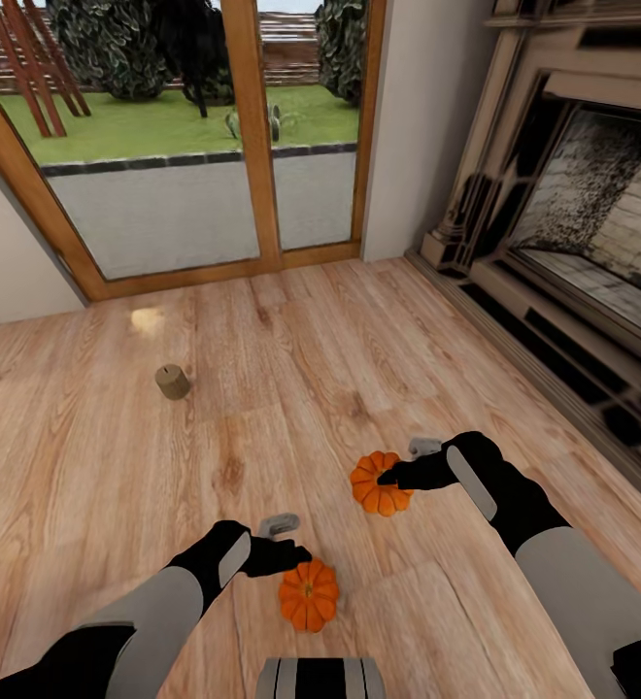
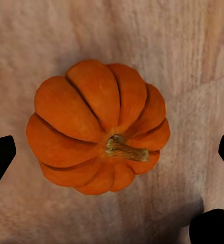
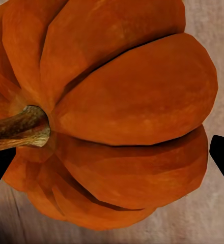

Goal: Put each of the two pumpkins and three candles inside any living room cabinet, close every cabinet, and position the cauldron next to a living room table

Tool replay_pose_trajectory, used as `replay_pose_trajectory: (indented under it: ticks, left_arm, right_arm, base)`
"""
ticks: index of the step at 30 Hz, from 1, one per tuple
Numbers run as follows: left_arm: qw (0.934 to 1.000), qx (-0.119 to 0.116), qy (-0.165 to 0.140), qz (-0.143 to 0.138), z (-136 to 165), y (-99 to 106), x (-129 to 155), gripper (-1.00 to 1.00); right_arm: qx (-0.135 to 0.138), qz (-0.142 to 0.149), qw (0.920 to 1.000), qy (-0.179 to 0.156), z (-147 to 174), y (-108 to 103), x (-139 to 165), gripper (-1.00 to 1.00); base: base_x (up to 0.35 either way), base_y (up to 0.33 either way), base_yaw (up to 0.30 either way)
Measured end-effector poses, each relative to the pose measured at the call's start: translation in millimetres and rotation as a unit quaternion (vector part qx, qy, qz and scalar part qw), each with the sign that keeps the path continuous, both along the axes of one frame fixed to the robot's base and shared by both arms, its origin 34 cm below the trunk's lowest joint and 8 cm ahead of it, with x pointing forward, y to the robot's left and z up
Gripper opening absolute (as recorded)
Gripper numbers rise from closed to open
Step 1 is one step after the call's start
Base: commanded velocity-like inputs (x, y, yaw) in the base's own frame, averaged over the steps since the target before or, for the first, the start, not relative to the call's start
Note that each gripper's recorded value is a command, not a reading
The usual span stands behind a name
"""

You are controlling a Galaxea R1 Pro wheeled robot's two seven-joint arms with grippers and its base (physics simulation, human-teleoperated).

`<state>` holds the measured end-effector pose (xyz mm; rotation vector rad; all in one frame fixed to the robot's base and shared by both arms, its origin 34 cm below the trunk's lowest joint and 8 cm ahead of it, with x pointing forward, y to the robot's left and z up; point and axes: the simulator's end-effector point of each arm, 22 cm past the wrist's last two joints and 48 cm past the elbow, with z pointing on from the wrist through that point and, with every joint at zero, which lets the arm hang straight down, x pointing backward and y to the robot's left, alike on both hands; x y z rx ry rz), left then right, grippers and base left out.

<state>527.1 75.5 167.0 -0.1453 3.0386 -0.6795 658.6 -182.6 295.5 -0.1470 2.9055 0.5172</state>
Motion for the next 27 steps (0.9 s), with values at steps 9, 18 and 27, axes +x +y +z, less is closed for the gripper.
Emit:
replay_pose_trajectory:
  ticks: [9,18,27]
  left_arm:
    - [0.9997,-0.023,0.0,0.0,3.8,-7.9,-0.5,1.0]
    - [0.999,-0.043,-0.003,-0.006,7.8,-13.7,-0.8,1.0]
    - [0.9989,-0.047,-0.001,-0.009,8.4,-14.7,-2.1,1.0]
  right_arm:
    - [-0.001,0.0,1.0,0.0,-0.2,-0.5,0.1,-1.0]
    - [-0.001,0.0,1.0,0.0,-0.3,-0.6,0.1,-1.0]
    - [-0.001,0.0,1.0,0.0,-0.3,-0.6,0.1,-1.0]
  base:
    - [0.058,0.0,0.0]
    - [0.002,0.0,0.0]
    - [0.0,0.0,0.0]
